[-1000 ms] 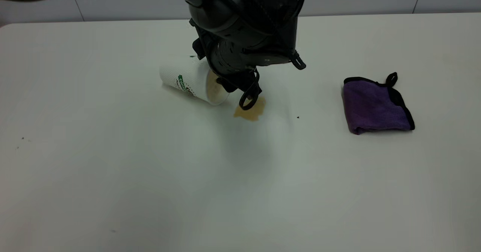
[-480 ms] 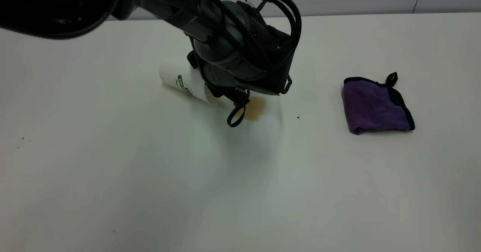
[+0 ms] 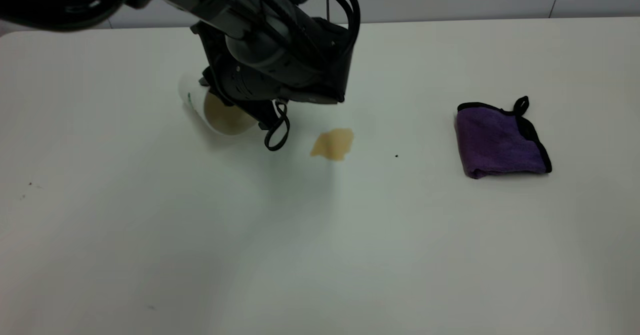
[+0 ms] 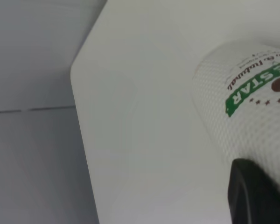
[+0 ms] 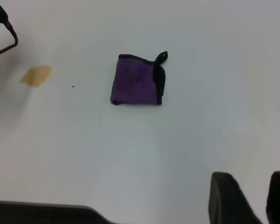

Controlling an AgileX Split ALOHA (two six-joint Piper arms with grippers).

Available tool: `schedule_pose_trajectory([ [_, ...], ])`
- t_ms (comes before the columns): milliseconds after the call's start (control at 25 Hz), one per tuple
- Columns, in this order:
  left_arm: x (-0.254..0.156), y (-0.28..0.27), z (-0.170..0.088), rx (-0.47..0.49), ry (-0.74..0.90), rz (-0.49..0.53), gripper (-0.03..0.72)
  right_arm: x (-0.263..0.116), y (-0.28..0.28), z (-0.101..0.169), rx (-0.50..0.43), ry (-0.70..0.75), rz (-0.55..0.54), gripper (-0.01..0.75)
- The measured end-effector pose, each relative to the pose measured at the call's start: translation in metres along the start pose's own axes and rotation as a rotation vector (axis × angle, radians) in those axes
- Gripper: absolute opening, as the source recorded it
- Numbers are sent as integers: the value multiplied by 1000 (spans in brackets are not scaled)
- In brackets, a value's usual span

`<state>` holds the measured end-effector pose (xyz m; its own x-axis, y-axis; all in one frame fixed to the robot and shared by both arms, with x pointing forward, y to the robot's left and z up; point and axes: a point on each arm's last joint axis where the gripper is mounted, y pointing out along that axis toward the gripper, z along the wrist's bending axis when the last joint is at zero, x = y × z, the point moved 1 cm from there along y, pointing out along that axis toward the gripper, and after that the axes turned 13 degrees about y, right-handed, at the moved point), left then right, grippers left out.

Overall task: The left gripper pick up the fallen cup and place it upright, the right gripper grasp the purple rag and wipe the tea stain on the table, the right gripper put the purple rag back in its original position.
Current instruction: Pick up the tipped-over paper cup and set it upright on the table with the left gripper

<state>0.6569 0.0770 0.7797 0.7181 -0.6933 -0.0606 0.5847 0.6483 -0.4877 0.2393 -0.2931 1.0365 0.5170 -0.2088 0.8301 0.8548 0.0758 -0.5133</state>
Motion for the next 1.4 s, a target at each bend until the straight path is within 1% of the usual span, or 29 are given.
schedule_pose_trajectory([
  [80,-6,5,15,-84,-3,53,-29,0,0,0,0,0,0,243],
  [120,-8,6,24,-131,-1,63,-29,0,0,0,0,0,0,243],
  [240,-14,6,54,-317,-23,80,-29,0,0,0,0,0,0,243],
  [360,-17,-1,81,-495,-55,29,-29,0,0,0,0,0,0,243],
  [440,-19,-4,94,-585,-57,-9,-29,0,0,0,0,0,0,243],
  [560,-25,2,114,-714,-98,-35,-29,0,0,0,0,0,0,243],
  [680,-31,20,129,-844,-168,-48,-29,0,0,0,0,0,0,243],
  [800,-38,35,137,-979,-253,-52,-29,0,0,0,0,0,0,243],
  [960,-49,52,140,-1101,-299,-38,-29,0,0,0,0,0,0,243],
  [1040,-52,60,134,-1133,-303,-19,-29,0,0,0,0,0,0,243],
  [1240,-54,70,117,-1160,-278,12,-26,0,0,0,0,0,0,243],
  [1400,-53,72,113,-1166,-280,13,-9,0,0,0,0,0,0,243],
])
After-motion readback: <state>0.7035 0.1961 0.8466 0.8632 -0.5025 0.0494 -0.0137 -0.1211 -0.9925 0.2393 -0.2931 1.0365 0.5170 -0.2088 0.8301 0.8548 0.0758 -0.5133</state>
